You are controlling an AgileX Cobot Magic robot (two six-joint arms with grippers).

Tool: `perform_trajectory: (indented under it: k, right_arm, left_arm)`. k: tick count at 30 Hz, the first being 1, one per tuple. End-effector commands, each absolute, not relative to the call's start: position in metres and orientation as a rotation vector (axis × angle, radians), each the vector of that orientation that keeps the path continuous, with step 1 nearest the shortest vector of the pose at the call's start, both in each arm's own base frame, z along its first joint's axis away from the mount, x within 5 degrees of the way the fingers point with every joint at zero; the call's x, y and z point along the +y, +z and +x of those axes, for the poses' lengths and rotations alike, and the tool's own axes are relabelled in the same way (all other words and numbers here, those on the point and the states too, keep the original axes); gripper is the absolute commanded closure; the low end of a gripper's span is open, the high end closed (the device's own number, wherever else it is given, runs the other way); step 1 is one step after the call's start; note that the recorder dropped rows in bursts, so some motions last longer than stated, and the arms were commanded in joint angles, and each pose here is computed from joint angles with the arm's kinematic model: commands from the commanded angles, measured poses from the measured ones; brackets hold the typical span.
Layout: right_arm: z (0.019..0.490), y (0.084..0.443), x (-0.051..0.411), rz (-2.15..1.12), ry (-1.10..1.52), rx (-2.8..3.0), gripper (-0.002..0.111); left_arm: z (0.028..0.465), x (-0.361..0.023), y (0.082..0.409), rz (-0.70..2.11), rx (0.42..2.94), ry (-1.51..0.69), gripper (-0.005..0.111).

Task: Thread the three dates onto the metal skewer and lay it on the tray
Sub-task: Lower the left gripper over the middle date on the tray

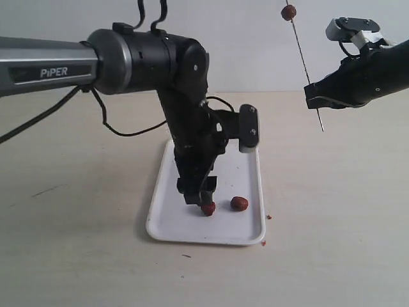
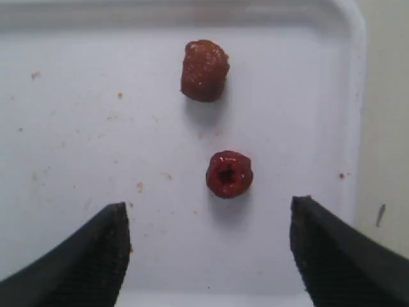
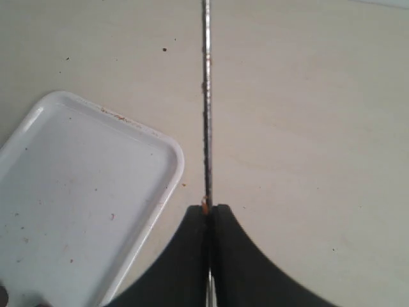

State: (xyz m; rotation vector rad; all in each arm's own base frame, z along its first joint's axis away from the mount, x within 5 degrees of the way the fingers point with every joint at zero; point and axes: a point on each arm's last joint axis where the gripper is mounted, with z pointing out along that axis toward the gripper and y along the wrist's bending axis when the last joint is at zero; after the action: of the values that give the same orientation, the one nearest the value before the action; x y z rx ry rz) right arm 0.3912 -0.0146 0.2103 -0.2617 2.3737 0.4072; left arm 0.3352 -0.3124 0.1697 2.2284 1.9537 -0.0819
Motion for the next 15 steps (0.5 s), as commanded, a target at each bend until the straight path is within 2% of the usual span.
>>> perform_trajectory:
  k: [1,4,7,15]
  right_arm:
    - [0.390,0.215,-0.016,-0.266,0.408,2.360,0.108]
    - [0.390,0.215,-0.016,-0.261,0.411,2.359,0.108]
    - [0.390,0.215,-0.016,-0.263,0.411,2.358,0.108]
    - [0.390,0.215,-0.016,-0.262,0.409,2.358,0.108]
  left_arm:
    - [0.337,-0.317,0.149,2.361,1.818,-0.009,0.038]
    - [0.340,-0.319,0.136,2.380,1.791,-0.003,0.040]
    - [0.340,-0.320,0.125,2.390,1.805,-0.015,0.055]
    - [0.336,-0.321,0.117,2.402,1.850,-0.078,0.055]
